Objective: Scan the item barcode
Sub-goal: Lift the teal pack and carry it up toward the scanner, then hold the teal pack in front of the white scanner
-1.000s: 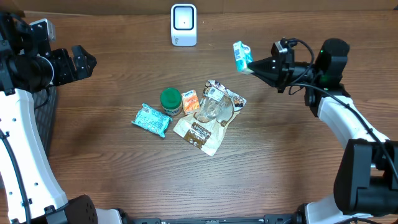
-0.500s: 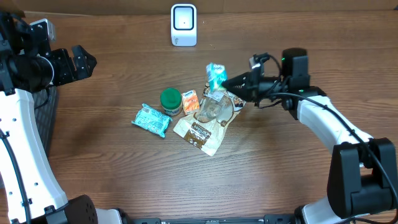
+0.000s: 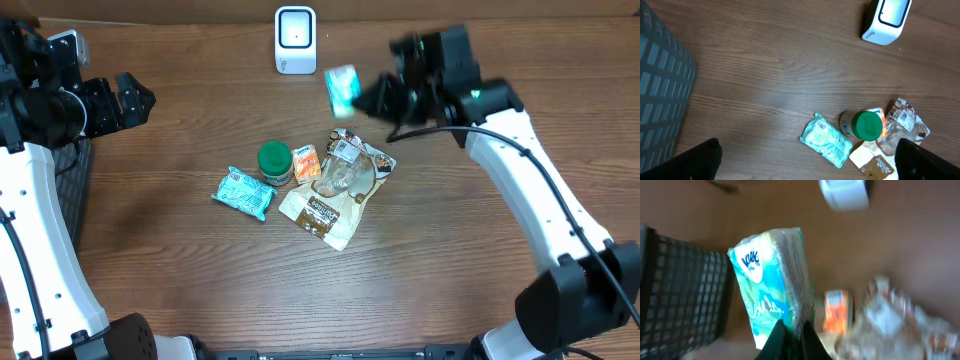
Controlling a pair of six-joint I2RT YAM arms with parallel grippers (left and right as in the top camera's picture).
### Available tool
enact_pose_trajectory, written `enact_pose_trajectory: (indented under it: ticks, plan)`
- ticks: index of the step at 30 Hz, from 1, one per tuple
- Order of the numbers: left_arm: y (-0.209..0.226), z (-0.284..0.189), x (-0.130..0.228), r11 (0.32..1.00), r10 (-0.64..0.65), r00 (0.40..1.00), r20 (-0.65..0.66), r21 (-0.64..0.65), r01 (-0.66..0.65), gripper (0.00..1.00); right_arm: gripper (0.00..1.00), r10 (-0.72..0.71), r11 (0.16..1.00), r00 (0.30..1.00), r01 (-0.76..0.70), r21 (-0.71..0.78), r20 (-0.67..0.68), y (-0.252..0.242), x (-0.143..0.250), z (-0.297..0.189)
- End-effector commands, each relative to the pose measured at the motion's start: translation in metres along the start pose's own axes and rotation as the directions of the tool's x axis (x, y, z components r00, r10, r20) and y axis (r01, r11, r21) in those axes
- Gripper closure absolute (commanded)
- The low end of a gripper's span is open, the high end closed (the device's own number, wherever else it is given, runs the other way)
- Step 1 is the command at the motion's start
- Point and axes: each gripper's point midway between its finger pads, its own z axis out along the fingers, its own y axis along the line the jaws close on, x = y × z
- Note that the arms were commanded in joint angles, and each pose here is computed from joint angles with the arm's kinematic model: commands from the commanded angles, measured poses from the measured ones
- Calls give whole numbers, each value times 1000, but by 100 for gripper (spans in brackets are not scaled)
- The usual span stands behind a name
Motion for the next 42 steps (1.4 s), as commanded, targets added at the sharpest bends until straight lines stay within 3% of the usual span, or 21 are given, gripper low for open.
enact_pose_trajectory:
  ticks: [1, 6, 8, 11, 13, 21, 25, 27, 42]
  plan:
    - [-1, -1, -1, 1000, 17, 1000, 3, 2, -17, 0, 96, -234, 959, 957, 198, 205, 170, 6, -46, -6]
    - [-1, -1, -1, 1000, 16, 1000, 3, 2, -16, 0, 96, -501, 830, 813, 356, 429, 297, 20, -87, 5]
    - [-1, -1, -1, 1000, 17, 1000, 3, 2, -17, 0, 96, -634, 726, 718, 424, 541, 288, 23, -101, 17]
    - [-1, -1, -1, 1000, 16, 1000, 3, 2, -16, 0, 96, -735, 628, 627, 486, 608, 257, 25, -110, 39]
    - [-1, -1, -1, 1000, 17, 1000, 3, 2, -17, 0, 96, -823, 522, 529, 559, 644, 208, 24, -114, 67]
    - [-1, -1, -1, 1000, 16, 1000, 3, 2, -16, 0, 96, -949, 251, 309, 607, 754, 67, -6, -123, 133]
    - [-1, -1, -1, 1000, 16, 1000, 3, 2, -16, 0, 96, -972, 146, 233, 629, 763, -6, -22, -115, 162]
    - [-1, -1, -1, 1000, 17, 1000, 3, 2, -17, 0, 96, -977, 105, 208, 641, 760, -40, -31, -110, 174]
    - [-1, -1, -1, 1000, 17, 1000, 3, 2, -17, 0, 96, -974, 96, 217, 668, 738, -71, -55, -94, 201]
